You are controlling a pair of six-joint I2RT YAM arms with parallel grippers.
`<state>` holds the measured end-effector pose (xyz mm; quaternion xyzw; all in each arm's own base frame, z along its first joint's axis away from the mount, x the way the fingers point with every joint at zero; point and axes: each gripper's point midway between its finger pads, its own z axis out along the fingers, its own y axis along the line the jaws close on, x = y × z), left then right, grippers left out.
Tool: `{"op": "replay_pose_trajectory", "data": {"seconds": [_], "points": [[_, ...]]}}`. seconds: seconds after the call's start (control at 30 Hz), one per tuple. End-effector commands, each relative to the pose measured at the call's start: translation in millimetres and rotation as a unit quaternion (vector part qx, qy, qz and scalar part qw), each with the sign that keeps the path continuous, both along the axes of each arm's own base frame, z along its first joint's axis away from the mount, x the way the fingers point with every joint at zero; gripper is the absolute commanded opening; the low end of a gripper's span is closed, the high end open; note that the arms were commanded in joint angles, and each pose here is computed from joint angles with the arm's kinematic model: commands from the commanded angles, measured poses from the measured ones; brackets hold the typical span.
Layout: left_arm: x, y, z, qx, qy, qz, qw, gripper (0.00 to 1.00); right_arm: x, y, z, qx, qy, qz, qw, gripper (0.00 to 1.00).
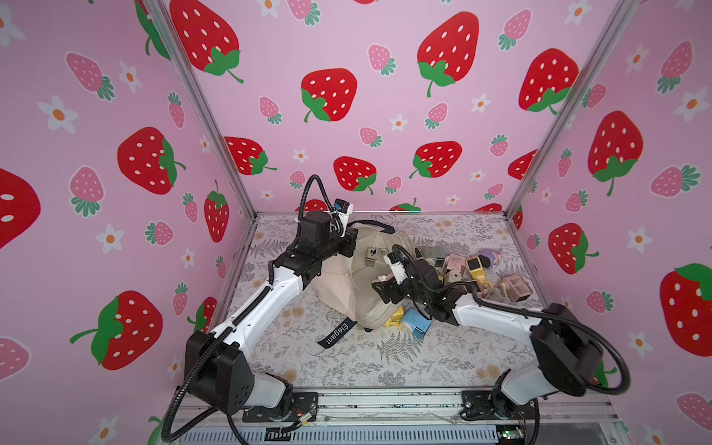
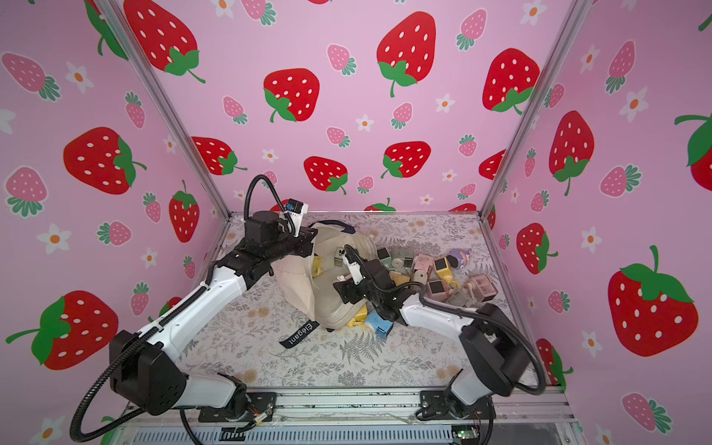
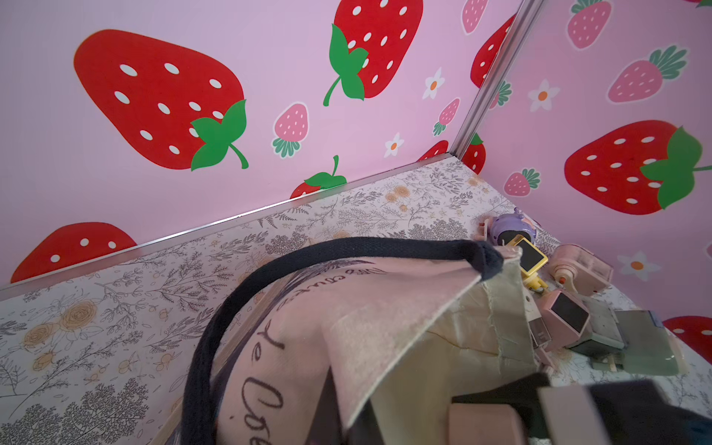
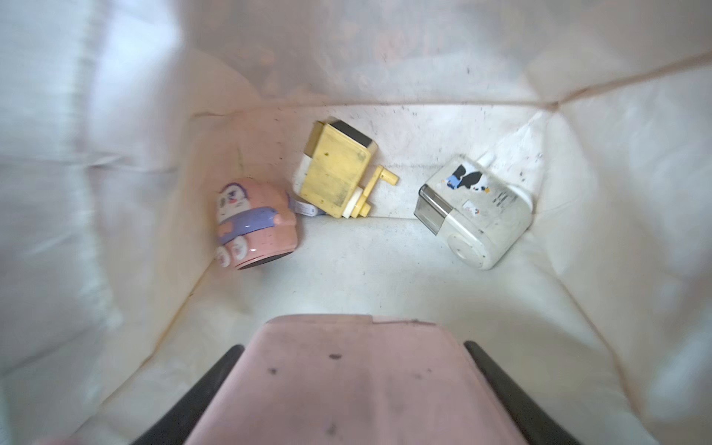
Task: Take out the pencil sharpeners from the tote bags
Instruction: Place the pencil sharpener at the center of the board.
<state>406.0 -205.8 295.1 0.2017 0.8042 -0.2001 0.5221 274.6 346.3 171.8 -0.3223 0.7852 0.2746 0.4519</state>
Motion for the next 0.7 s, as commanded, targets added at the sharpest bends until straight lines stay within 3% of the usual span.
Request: {"op": "replay_pose_trajectory", "data": {"seconds": [0.0, 0.13, 0.4, 0.67], "points": [[-0.6, -3.4, 40.3, -0.013, -0.058, -0.008, 0.998, 0.02, -24.4, -30.2, 11.6, -0.022, -0.033, 0.016, 0.999, 0.72], [-1.8, -2.3, 40.9, -0.013, -0.059, -0.007, 0.998, 0.02, -31.1, -85.1, 8.2, -0.042, -0.038, -0.072, 0.996, 0.72], [-2.7, -3.3, 42.4, -0.017, -0.060, -0.010, 0.998, 0.02, -28.4, -187.4, -30.1, -0.069, -0.016, -0.281, 0.957, 0.72], [-3.7, -2.8, 42.4, -0.016, -0.060, -0.009, 0.998, 0.02, -16.2, -203.5, -67.1, -0.123, 0.030, -0.319, 0.939, 0.72]]}}
